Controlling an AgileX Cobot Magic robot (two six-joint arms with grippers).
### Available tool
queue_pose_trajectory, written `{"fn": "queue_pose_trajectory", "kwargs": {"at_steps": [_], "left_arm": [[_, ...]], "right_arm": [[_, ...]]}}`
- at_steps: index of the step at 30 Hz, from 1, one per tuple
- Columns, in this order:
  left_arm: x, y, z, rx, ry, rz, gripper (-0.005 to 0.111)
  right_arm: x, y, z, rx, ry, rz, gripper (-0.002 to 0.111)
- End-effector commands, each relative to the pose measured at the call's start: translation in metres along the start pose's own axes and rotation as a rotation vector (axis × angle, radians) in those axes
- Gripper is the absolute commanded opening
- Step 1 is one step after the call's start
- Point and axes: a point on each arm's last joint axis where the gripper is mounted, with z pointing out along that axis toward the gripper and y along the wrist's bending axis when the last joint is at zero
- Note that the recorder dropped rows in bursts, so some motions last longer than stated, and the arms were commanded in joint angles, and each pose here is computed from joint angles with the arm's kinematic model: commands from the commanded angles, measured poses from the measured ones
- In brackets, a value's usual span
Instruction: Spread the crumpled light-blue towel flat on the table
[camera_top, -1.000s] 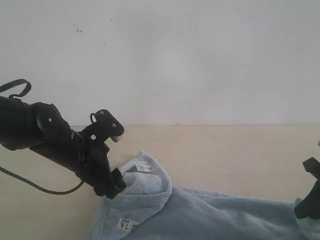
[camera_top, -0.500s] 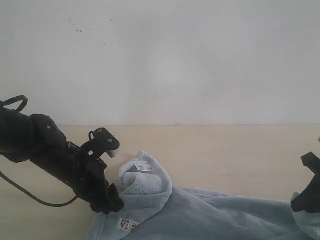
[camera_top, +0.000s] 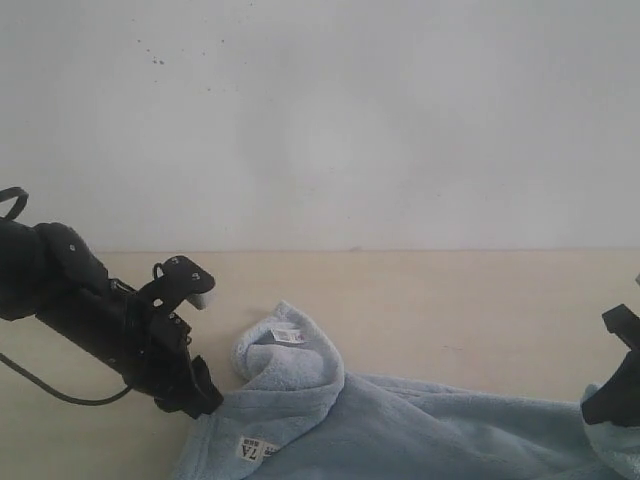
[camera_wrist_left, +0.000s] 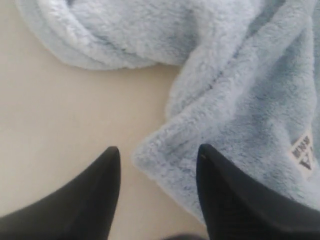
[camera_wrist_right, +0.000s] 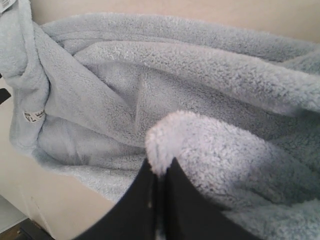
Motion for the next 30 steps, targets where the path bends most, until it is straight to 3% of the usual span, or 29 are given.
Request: {"fn": "queue_pose_trajectory", "kwargs": {"at_steps": [1,13,21,30], "left_arm": [[0.001,0.01,-0.003,-0.033,-0.045,-0.122,0.045],[0.002,0.001,-0.003,0.067,-0.024,-0.154,0.045],[0.0,0.009,0.001,-0.002,-0.073,-0.202,0.045],[0.011,0.008,0.02,0.041,-0.017,-0.179,0.045]], "right_arm": [[0.0,0.004,-0.003,-0.007,-0.012,-0.017,0.0],[0.0,0.004,-0.003,-0.006,-0.013,-0.017,0.0],[0.0,0.004,-0.003,-0.008,-0.01,-0.017,0.0],[0.0,0.004,-0.003,-0.005,-0.014,-0.03,0.0]]}}
